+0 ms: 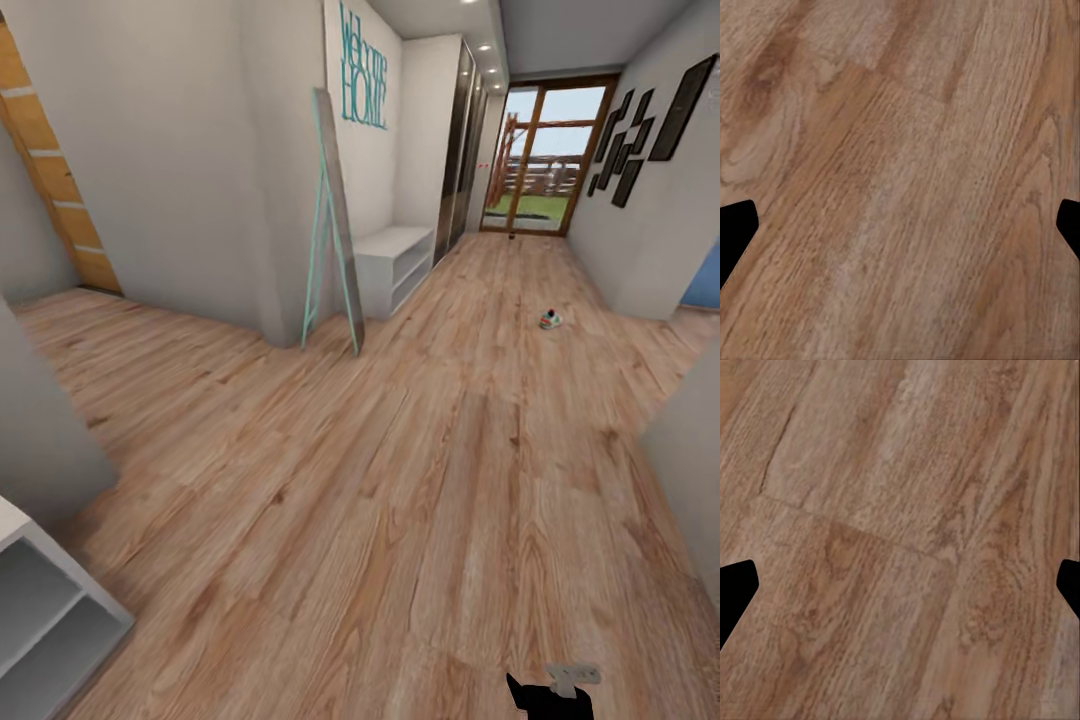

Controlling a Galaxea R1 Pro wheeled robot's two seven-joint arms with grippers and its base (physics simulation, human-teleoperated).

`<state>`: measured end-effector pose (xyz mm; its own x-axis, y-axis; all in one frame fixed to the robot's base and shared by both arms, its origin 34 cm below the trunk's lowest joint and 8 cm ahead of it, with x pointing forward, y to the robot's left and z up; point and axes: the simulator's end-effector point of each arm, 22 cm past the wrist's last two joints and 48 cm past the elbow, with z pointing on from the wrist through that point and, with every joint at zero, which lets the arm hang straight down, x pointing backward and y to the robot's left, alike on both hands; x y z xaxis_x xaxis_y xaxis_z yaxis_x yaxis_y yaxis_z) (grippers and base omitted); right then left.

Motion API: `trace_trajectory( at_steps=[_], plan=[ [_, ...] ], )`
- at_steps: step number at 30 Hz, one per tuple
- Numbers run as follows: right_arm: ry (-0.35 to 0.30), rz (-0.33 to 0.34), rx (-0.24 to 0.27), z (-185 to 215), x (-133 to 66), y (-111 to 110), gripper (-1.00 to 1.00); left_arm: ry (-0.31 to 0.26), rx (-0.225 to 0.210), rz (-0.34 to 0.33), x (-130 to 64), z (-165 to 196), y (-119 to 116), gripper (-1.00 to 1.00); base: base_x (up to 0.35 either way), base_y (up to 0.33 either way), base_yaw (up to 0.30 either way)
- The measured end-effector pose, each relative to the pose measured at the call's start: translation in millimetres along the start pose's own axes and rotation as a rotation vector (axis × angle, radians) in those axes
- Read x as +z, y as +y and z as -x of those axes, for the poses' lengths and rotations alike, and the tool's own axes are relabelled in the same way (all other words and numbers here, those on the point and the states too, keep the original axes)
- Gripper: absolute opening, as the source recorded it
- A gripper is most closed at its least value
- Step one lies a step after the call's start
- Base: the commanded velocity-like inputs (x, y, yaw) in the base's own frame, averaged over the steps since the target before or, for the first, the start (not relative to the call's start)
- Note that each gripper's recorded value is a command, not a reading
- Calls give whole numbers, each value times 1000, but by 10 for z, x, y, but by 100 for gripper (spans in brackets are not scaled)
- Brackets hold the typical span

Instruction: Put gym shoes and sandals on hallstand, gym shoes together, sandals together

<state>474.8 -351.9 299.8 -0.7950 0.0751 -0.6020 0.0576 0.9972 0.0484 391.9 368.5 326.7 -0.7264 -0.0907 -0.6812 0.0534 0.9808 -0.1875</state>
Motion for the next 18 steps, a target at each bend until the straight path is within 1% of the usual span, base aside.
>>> trace_trajectory(
  at_steps=[5,8,12,18],
  plan=[
    [0,0,0,0,0,0,100,0,0,0,0,0,1,100,335,-1,-265],
    [0,0,0,0,0,0,100,0,0,1,-1,1,4,100,335,0,-191],
    [0,0,0,0,0,1,100,-1,-1,1,-2,2,6,100,336,0,-84],
    [1,7,-2,0,0,11,100,-1,-1,1,-1,1,3,100,336,0,-16]
  ],
)
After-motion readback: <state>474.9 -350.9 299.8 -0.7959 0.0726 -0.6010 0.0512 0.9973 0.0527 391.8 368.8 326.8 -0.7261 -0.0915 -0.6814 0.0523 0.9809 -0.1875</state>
